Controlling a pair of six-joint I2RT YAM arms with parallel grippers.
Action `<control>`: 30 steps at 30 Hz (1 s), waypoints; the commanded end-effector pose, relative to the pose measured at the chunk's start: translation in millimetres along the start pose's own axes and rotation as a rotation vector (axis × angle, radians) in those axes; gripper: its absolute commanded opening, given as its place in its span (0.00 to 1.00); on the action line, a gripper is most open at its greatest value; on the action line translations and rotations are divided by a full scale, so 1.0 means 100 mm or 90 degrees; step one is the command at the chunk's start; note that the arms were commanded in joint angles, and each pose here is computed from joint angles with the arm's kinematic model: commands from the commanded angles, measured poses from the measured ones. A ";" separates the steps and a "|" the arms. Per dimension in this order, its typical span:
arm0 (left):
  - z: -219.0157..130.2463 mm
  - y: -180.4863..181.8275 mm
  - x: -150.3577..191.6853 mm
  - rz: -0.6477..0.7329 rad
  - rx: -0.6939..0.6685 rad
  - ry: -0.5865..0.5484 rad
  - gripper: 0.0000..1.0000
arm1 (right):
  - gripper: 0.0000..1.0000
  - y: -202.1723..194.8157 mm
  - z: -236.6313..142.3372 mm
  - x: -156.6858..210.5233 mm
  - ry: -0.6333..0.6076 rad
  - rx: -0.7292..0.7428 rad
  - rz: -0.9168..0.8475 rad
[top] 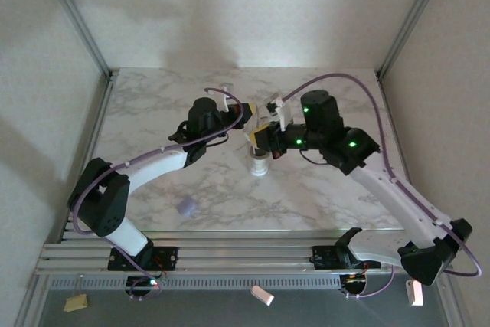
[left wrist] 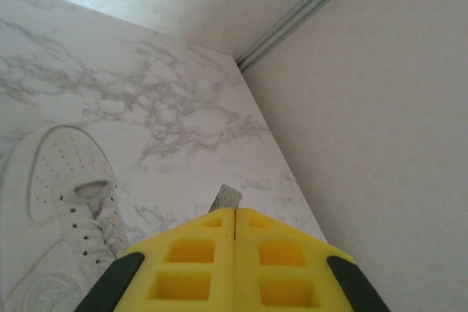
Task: Tie the shoes
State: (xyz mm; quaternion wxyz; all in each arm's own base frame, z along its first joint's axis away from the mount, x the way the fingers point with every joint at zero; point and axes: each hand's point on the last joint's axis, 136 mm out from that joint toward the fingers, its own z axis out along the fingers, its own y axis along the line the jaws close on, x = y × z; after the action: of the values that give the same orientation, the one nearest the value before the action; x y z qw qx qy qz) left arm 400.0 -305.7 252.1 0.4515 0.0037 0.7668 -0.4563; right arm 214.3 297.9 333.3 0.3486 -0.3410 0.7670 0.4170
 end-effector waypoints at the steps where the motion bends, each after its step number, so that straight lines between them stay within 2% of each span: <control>1: 0.03 -0.09 -0.12 -0.033 0.035 0.005 0.00 | 0.00 -0.04 0.23 0.01 -0.033 -0.016 -0.041; 8: 0.17 0.13 -0.05 -0.053 0.027 0.077 0.00 | 0.00 -0.16 0.87 0.42 0.005 0.016 -0.069; 11: 0.20 0.21 -0.06 -0.058 0.025 0.090 0.00 | 0.00 -0.19 1.11 0.61 0.015 0.031 -0.076; 14: 0.21 0.27 -0.05 -0.058 0.022 0.098 0.00 | 0.00 -0.26 1.30 0.89 0.057 0.044 -0.073; 15: 0.21 0.30 -0.05 -0.057 0.019 0.100 0.00 | 0.08 -0.27 1.35 1.00 0.078 0.052 -0.081; 16: 0.21 0.32 -0.05 -0.054 0.018 0.102 0.00 | 0.23 -0.28 1.37 1.05 0.090 0.062 -0.089; 17: 0.21 0.32 -0.05 -0.046 0.017 0.101 0.00 | 0.42 -0.29 1.35 1.08 0.095 0.072 -0.093; 18: 0.21 0.34 -0.03 -0.040 0.011 0.105 0.00 | 0.54 -0.29 1.29 1.06 0.087 0.081 -0.094; 20: 0.20 0.40 0.00 -0.035 -0.004 0.112 0.00 | 0.66 -0.31 1.14 1.00 0.066 0.109 -0.105; 23: 0.18 0.42 0.01 -0.028 -0.010 0.111 0.00 | 0.69 -0.34 0.89 0.94 0.061 0.147 -0.121; 26: 0.18 0.42 0.03 -0.024 -0.009 0.113 0.00 | 0.66 -0.40 0.68 0.92 0.062 0.186 -0.119; 30: 0.16 0.34 0.08 0.006 -0.009 0.112 0.00 | 0.61 -0.76 0.18 0.71 0.000 0.303 -0.036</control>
State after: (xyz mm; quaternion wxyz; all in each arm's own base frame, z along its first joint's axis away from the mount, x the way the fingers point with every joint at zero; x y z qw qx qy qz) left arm 425.4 -295.7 209.5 0.3677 0.0190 0.8120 -0.4529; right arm 220.2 311.2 231.9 0.4113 -0.3491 0.7983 0.2676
